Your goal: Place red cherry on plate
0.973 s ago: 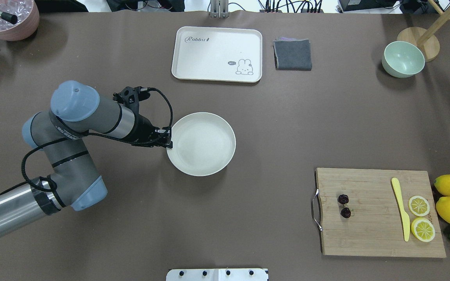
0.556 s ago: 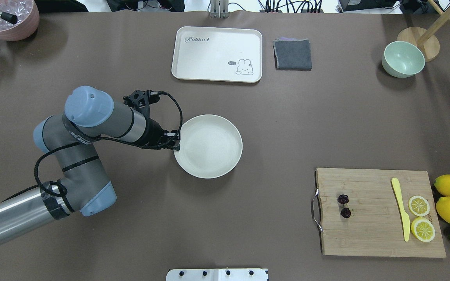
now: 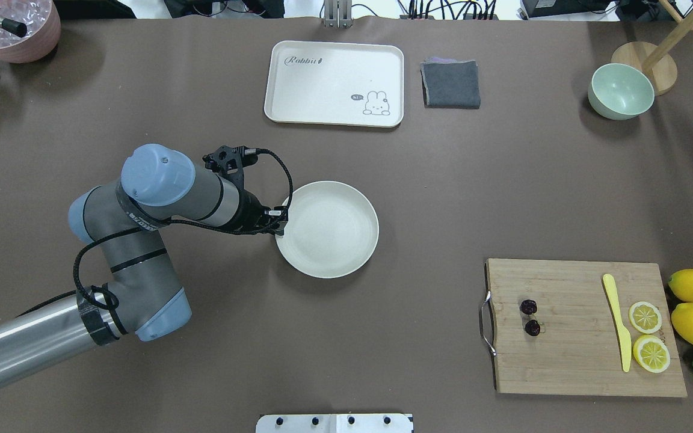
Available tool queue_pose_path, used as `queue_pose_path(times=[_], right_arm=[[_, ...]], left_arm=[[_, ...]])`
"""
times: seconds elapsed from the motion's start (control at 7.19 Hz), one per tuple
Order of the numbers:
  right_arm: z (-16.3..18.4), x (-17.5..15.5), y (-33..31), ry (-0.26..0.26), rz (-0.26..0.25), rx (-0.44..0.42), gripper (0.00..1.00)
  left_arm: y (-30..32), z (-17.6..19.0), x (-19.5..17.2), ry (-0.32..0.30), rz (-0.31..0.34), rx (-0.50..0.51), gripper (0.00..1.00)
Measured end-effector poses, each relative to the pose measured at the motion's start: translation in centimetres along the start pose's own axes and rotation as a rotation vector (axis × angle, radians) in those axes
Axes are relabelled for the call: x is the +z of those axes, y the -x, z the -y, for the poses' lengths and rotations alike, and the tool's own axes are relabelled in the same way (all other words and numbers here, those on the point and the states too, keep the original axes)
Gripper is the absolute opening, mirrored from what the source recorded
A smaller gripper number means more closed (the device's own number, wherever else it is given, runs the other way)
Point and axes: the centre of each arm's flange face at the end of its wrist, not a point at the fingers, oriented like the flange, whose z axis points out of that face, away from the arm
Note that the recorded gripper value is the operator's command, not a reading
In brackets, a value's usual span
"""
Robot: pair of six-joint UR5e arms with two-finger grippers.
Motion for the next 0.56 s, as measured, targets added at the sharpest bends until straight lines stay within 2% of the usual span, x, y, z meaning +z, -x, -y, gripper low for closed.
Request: queue_pose_path(times=[0.14, 0.42, 0.56], right_arm=[[-0.1, 0.0, 0.0, 0.0, 0.001, 0.0, 1.0], [-0.4, 0.0, 0.1, 0.0, 0.001, 0.001, 1.0], [-0.6, -0.1, 0.1, -0.001, 0.001, 0.001, 1.0]], left_arm=[[0.1, 0.0, 0.0, -0.001, 0.001, 0.001, 0.98], [0.2, -0.1, -1.1, -0.002, -0.002, 0.001, 0.99], [0.7, -0.1, -3.1, 0.005, 0.0, 0.002, 0.99]])
